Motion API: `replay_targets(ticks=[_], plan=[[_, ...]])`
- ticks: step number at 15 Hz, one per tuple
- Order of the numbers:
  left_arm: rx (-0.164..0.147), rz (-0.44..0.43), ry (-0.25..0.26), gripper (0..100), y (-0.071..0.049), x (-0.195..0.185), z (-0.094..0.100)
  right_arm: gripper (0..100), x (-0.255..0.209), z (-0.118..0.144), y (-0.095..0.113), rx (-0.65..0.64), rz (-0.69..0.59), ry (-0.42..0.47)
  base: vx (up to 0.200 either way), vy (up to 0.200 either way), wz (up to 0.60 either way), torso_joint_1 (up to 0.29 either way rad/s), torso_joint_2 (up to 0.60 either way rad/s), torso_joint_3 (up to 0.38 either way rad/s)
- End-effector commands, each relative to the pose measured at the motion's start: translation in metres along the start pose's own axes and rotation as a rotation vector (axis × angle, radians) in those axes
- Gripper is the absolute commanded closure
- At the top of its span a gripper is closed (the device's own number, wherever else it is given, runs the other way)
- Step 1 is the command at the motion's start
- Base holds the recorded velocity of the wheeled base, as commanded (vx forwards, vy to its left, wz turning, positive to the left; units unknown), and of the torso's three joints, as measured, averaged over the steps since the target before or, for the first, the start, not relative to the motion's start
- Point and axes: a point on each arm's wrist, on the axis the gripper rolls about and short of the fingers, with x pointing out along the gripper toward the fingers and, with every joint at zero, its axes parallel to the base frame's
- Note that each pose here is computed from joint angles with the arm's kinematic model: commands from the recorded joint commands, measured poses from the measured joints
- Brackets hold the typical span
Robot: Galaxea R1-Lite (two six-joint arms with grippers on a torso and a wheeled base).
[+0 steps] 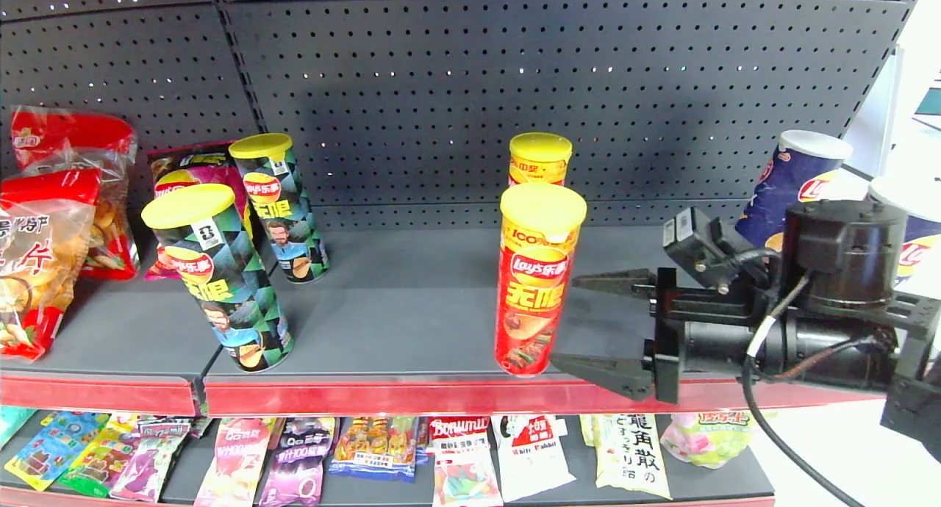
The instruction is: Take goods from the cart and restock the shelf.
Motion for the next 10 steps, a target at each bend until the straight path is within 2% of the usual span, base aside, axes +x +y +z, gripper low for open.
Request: replay_targets(ticks=[1,3,6,10], plan=[[0.0,0.0,0.002,0,0.0,0.0,0.0,0,-0.018,0.0,0.008,-0.005,-0.015,-0.011,0.0,0.0,0.0,0.0,0.0,0.0],[0.0,0.0,0.002,0,0.0,0.0,0.0,0,-0.019,-0.01,0.011,0.009,-0.044,0.028,0.0,0.0,0.0,0.0,0.0,0.0],[0.0,0.0,0.002,0,0.0,0.0,0.0,0,-0.008,-0.022,0.005,0.028,-0.321,0.158,0.0,0.0,0.0,0.0,0.0,0.0],[0.0,0.0,0.002,0,0.0,0.0,0.0,0,0.005,-0.033,-0.008,0.025,-0.342,0.211,0.0,0.0,0.0,0.0,0.0,0.0]])
